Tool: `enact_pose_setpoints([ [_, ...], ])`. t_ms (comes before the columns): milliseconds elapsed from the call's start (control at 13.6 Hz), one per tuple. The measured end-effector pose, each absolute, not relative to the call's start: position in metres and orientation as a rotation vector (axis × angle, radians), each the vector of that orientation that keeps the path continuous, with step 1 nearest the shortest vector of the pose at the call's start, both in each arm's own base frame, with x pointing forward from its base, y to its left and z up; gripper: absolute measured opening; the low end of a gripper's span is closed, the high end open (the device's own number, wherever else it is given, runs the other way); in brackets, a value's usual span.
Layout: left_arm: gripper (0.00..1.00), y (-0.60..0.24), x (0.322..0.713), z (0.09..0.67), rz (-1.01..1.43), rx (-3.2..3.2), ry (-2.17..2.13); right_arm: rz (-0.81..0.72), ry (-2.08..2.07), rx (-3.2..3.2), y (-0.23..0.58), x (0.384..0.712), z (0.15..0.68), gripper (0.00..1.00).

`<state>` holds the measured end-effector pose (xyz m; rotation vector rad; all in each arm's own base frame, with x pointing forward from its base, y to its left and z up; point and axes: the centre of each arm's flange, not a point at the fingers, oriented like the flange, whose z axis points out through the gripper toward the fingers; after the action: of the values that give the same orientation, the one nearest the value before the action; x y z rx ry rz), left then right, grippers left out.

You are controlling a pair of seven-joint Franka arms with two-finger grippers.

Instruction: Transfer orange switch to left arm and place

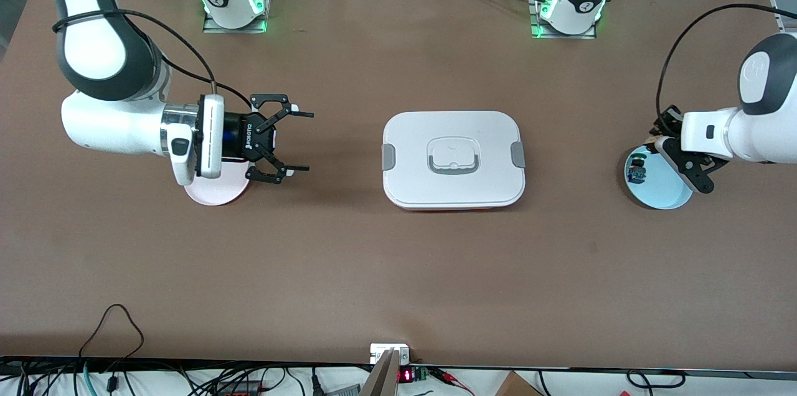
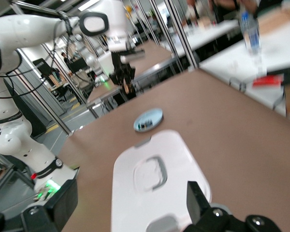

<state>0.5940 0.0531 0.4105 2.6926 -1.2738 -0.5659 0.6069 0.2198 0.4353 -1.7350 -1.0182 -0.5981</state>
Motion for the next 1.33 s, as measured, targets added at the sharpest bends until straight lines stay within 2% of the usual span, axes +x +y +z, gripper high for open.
enact_pose_setpoints([
  [515, 0.34, 0.133, 0.605, 0.321, -0.623, 2.466, -1.819, -0.087, -0.718, -2.232, 0.198, 0.596, 0.43, 1.0],
  [957, 0.34, 0.153, 0.574, 0.243, -0.398, 2.305, -2.131, 0.294, -0.648, -2.726, 0.145, 0.587, 0.405, 1.0],
  [1178, 0.34, 0.158, 0.566, 0.225, -0.387, 2.277, -2.214, 0.381, -0.693, -2.948, 0.125, 0.588, 0.409, 1.0],
  [1325, 0.34, 0.166, 0.559, 0.213, -0.377, 2.278, -2.203, 0.362, -0.718, -3.027, 0.114, 0.594, 0.423, 1.0],
])
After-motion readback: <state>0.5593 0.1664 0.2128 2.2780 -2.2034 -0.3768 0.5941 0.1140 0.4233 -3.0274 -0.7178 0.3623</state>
